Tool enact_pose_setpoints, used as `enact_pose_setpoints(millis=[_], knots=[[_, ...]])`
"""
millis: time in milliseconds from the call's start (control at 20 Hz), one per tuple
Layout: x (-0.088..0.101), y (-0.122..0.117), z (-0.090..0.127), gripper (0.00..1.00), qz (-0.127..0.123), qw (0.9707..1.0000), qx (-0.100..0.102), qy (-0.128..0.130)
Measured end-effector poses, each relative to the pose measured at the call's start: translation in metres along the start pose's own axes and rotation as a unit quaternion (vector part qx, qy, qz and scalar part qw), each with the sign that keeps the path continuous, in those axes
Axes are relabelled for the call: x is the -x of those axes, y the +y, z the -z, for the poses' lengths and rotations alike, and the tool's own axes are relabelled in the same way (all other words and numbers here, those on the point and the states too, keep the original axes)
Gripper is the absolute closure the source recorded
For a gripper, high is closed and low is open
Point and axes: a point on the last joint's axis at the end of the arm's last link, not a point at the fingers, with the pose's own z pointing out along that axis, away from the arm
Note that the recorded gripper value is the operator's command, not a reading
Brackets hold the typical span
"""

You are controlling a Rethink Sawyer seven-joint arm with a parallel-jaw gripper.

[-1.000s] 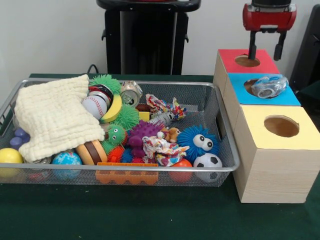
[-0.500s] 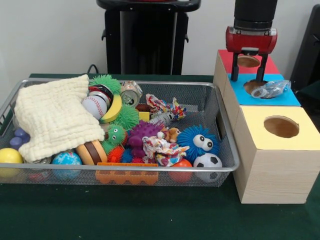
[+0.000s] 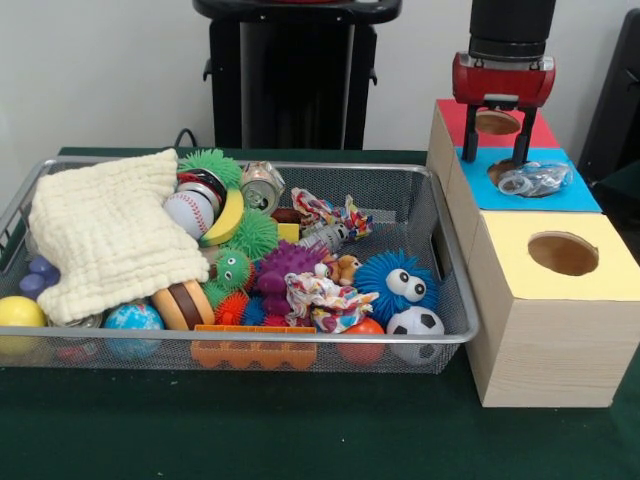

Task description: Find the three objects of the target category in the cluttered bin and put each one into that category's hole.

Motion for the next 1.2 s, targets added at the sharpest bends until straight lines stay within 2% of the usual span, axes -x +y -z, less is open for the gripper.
enact_pose_setpoints(millis=[400,450,800,1150,1200], knots=[[0.002,-0.005,0.000,0.00,-0.010,0.9999,0.008,0.005],[0.003,-0.008,0.001,1.00,-0.016,0.9998,0.012,0.008],[0.002,-0.027,0.001,1.00,-0.035,0.9992,0.011,0.016],[0.002,-0.027,0.001,1.00,-0.036,0.9991,0.014,0.018],[0.002,-0.026,0.001,0.00,-0.036,0.9991,0.015,0.018]])
